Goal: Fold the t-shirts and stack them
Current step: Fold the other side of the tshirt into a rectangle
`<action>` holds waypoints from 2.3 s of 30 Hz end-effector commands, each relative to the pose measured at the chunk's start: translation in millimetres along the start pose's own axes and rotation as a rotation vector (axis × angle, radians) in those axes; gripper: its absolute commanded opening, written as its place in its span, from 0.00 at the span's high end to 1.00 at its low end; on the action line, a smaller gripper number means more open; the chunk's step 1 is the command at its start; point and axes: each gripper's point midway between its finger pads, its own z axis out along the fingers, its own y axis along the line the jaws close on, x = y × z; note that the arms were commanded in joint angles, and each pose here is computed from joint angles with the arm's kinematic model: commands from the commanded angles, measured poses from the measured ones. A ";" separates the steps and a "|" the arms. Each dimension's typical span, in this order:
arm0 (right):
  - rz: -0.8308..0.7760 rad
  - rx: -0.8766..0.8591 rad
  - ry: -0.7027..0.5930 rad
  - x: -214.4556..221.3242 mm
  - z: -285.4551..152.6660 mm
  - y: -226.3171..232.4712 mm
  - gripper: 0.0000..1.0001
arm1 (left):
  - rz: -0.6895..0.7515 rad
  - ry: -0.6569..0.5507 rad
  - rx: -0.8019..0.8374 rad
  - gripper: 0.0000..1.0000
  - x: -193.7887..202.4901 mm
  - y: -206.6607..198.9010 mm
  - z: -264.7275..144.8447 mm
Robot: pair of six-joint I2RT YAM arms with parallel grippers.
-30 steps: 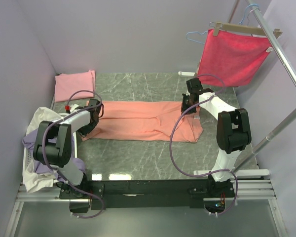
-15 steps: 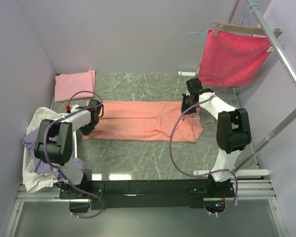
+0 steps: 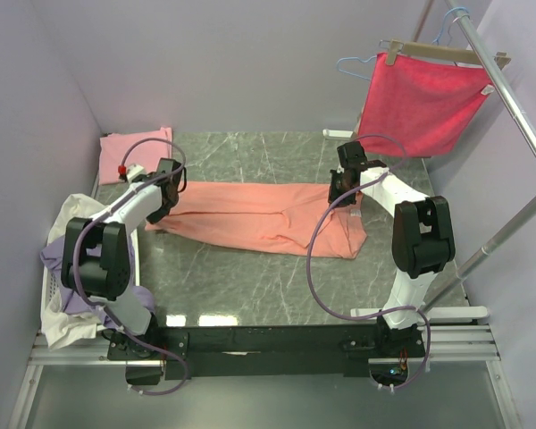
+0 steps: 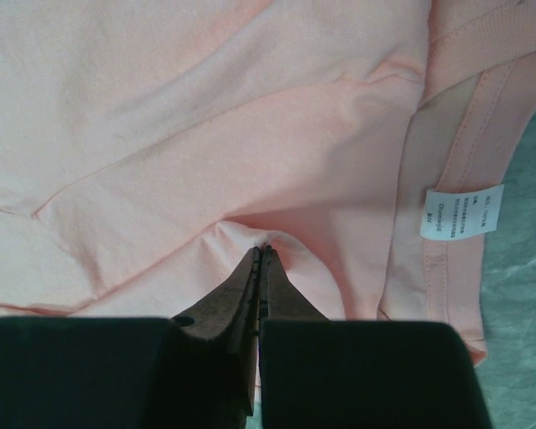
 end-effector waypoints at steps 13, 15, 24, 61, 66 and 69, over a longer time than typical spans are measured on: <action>-0.001 0.027 -0.006 0.0 -0.5 -7.3 1.00 | 0.178 -0.032 -0.091 0.75 -10.6 4.6 11.8; -0.002 0.025 -0.010 -0.7 -1.4 -6.3 1.00 | 0.177 -0.008 -0.080 0.64 -5.1 4.2 11.2; -0.005 0.024 -0.005 0.4 0.3 -7.1 1.00 | 0.173 0.147 0.036 0.59 47.5 -0.6 17.9; -0.008 0.005 0.005 2.5 2.7 -4.8 1.00 | 0.104 0.200 0.087 0.49 69.8 15.0 7.3; -0.011 0.004 0.007 3.2 2.7 -4.2 1.00 | 0.092 0.185 0.078 0.68 69.1 14.9 10.7; -0.011 0.007 0.006 3.0 2.7 -4.7 1.00 | 0.086 0.164 0.069 0.95 60.2 13.5 9.1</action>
